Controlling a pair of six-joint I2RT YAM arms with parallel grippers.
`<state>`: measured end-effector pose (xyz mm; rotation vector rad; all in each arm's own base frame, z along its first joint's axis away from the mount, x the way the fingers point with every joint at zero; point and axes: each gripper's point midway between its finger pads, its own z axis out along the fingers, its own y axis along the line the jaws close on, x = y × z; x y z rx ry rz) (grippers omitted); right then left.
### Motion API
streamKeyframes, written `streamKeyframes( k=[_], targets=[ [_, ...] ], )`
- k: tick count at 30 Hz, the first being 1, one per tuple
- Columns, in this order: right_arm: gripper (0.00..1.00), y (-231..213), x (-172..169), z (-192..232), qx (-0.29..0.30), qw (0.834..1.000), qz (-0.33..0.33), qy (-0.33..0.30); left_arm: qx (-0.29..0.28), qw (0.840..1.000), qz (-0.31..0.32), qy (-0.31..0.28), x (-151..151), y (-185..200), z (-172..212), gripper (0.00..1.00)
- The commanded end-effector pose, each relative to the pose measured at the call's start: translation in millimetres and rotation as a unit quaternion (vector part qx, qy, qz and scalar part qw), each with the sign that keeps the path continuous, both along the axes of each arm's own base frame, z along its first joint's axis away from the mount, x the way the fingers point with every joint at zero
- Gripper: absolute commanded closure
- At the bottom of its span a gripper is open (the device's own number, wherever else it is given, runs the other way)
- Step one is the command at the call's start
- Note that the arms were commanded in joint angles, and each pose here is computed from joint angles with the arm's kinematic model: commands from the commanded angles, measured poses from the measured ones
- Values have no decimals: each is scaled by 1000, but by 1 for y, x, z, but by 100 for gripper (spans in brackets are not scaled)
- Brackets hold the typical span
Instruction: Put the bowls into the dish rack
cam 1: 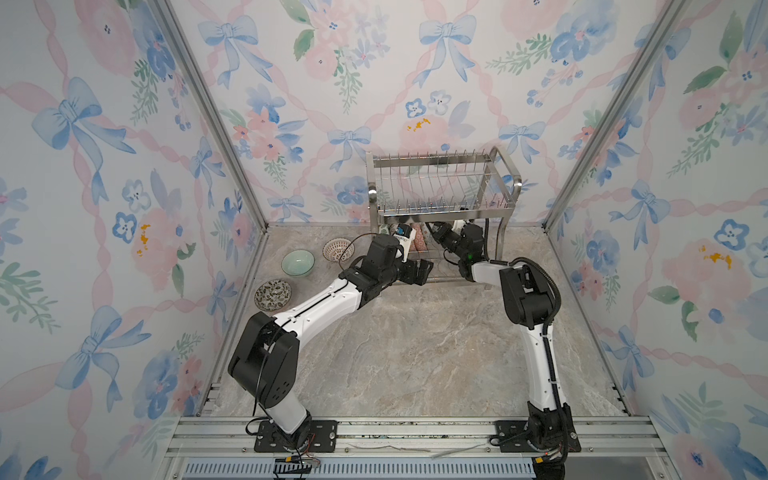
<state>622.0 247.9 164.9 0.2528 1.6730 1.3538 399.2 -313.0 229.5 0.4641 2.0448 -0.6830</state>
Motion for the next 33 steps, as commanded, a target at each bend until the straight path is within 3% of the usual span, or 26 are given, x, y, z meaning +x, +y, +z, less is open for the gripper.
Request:
streamKeyframes(
  k=[1, 33],
  targets=[
    [95, -5, -2, 4, 3, 1000, 6, -16, -10, 1000, -1, -9, -2, 2, 9, 2],
    [94, -3, -27, -39, -115, 989, 81, 42, -13, 1000, 2, -4, 1, 4, 8, 2]
  ],
)
